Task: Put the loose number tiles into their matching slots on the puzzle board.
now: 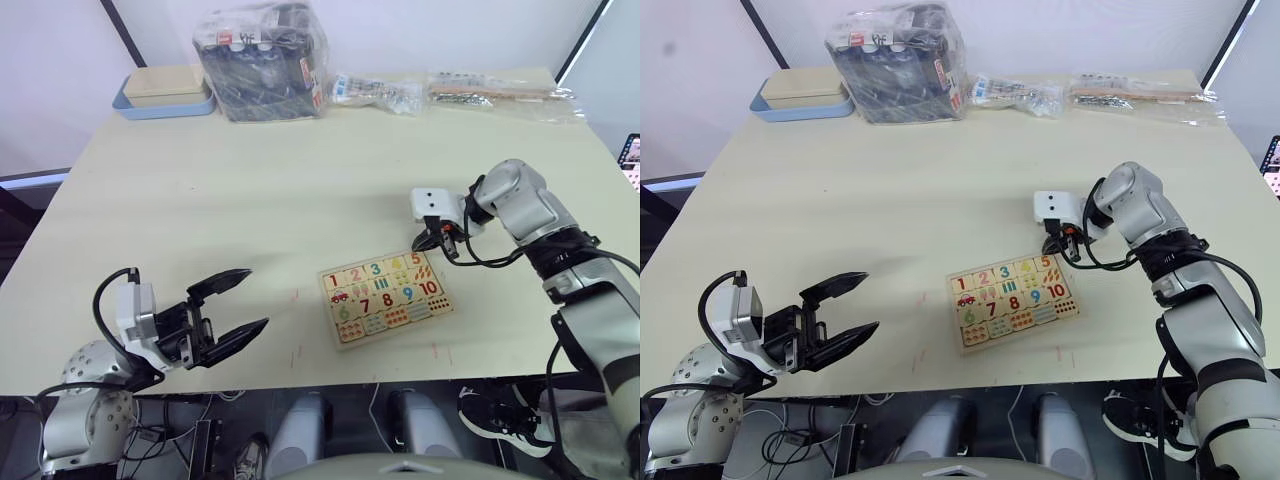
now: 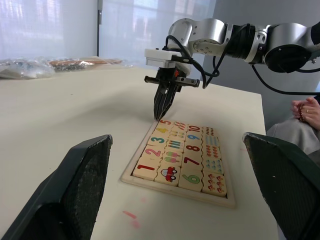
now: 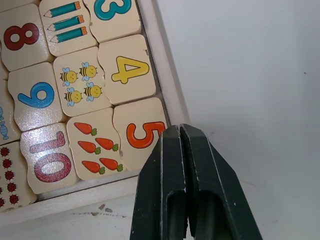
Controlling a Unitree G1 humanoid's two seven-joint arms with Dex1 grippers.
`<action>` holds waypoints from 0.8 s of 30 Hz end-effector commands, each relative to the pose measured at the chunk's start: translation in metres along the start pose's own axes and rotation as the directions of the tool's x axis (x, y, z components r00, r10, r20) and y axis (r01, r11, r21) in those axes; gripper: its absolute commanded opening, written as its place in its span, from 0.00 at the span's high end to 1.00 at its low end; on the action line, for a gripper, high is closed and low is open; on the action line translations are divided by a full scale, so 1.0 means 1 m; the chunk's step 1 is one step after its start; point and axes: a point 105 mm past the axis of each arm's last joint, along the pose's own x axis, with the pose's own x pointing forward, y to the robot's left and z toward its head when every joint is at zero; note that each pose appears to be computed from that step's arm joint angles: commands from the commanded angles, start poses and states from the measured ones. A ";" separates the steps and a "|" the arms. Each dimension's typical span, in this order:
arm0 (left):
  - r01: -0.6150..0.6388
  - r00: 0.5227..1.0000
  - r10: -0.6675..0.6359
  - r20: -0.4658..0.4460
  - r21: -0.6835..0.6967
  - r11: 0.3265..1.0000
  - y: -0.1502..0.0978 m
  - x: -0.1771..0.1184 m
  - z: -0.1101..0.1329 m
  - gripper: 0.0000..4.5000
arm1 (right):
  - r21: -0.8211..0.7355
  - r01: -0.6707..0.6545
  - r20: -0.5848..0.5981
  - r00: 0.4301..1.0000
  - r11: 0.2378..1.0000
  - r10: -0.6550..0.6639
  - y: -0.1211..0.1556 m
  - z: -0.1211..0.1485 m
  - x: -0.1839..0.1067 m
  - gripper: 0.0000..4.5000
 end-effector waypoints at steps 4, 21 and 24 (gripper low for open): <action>0.026 1.000 -0.026 0.014 0.031 0.999 -0.005 0.003 0.008 0.00 | -0.024 0.010 0.012 1.000 1.000 -0.010 0.000 0.005 -0.004 0.99; -0.137 0.988 0.133 -0.080 -0.046 0.989 0.041 -0.007 -0.024 0.00 | 0.078 0.176 0.545 0.817 0.981 -0.190 0.065 -0.020 -0.068 0.83; -0.159 0.983 0.153 -0.098 -0.065 0.985 0.052 -0.010 -0.032 0.00 | 0.159 0.232 0.557 0.781 0.960 -0.281 0.078 -0.037 -0.078 0.54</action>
